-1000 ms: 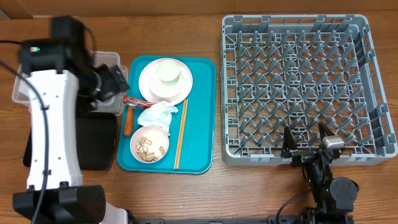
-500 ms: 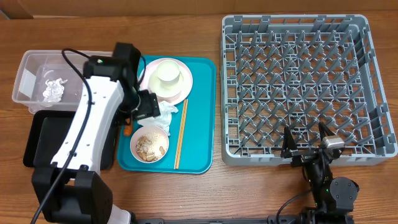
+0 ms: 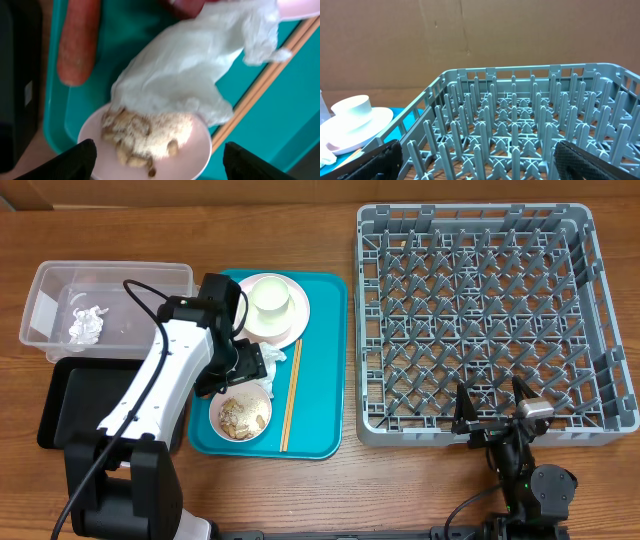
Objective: Sort waste into correct bins and load items into the dishwasher
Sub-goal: 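Return the left gripper to the tray and grasp remaining tissue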
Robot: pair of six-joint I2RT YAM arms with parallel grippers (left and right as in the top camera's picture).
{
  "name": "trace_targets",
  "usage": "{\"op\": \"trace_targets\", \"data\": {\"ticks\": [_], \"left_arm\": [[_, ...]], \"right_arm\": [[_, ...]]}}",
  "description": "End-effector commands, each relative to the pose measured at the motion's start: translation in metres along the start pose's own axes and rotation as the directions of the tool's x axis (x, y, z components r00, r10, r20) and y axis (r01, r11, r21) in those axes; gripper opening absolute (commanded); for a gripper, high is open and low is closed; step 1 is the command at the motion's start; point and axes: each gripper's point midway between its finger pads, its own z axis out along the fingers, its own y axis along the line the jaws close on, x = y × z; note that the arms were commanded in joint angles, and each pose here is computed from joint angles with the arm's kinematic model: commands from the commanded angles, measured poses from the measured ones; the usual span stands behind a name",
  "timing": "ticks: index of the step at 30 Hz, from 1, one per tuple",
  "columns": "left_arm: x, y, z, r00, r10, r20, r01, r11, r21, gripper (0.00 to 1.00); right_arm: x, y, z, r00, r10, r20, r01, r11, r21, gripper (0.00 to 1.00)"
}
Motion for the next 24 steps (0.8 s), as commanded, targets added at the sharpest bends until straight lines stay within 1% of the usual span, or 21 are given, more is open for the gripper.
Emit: {"op": "trace_targets", "data": {"ticks": [1,3,6,8,11,17,22,24], "left_arm": [[-0.004,-0.004,0.009,0.998,-0.061,0.022,0.061,0.998,0.011,0.83],[-0.007,-0.007,0.011,0.995,-0.092,0.033,0.091,0.996,0.026,0.83],[-0.01,-0.015,0.014,0.994,-0.098,0.041,0.095,0.993,0.072,0.82],[-0.013,-0.019,0.016,0.993,-0.105,0.051,0.1,0.991,0.094,0.78],[-0.013,-0.018,0.018,0.99,-0.132,0.05,0.127,0.987,0.095,0.76],[-0.011,-0.017,0.019,0.99,-0.133,0.042,0.128,0.988,0.089,0.74],[-0.01,-0.001,0.019,0.99,-0.123,0.062,0.123,0.992,0.002,0.82],[-0.009,-0.002,0.019,0.991,-0.123,0.053,0.123,0.992,0.009,0.82]], "right_arm": [[0.001,-0.001,0.0,1.0,0.003,0.007,-0.003,1.0,0.004,1.0],[0.001,-0.001,0.0,1.0,0.003,0.007,-0.003,1.0,0.004,1.0],[0.001,-0.001,0.0,1.0,0.003,0.007,-0.003,1.0,0.004,1.0],[0.001,-0.001,0.0,1.0,0.003,0.007,-0.003,1.0,0.004,1.0],[0.001,-0.001,0.0,1.0,0.003,0.007,-0.003,1.0,0.004,1.0],[0.001,-0.001,0.0,1.0,0.003,0.007,-0.003,1.0,0.004,1.0],[0.001,-0.001,0.0,1.0,0.003,0.007,-0.003,1.0,0.004,1.0],[0.001,-0.001,0.0,1.0,0.003,0.007,-0.003,1.0,0.004,1.0]]}}
